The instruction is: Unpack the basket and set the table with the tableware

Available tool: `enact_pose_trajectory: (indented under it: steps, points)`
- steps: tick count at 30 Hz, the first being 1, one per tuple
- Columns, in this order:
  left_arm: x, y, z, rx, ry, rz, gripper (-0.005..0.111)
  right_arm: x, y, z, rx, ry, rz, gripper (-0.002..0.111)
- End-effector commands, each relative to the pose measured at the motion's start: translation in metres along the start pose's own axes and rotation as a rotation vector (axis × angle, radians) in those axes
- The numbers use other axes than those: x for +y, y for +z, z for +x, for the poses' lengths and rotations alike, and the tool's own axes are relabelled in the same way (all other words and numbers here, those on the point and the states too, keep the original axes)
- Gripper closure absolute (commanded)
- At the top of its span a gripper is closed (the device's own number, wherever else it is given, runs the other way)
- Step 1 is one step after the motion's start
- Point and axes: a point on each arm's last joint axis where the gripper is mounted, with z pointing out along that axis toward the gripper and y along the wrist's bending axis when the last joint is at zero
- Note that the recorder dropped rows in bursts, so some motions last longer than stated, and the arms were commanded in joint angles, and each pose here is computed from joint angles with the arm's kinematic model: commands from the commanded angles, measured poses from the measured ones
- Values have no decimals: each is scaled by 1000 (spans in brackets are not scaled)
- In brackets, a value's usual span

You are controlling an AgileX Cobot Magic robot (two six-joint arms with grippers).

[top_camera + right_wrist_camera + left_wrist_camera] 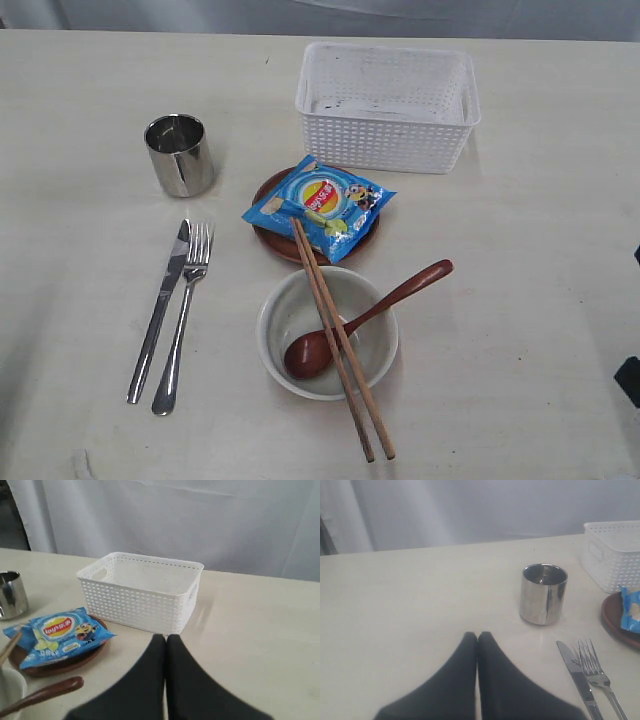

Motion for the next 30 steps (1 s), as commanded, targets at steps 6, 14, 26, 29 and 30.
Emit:
enact_pose_trajectory:
  steps: [6, 14, 26, 29, 30]
  points:
    - [0, 0, 0, -8, -5, 6, 107, -1, 0, 8, 80, -240, -2, 109]
    - [0, 0, 0, -8, -5, 6, 107, -1, 0, 8, 80, -171, 1, 109]
    - [0, 0, 0, -8, -5, 6, 107, -1, 0, 8, 79, -107, 3, 109]
    - [0, 0, 0, -8, -5, 6, 107, -1, 0, 8, 79, -107, 3, 109]
    - [0, 0, 0, -8, -5, 6, 107, -1, 0, 8, 80, -106, 5, 109]
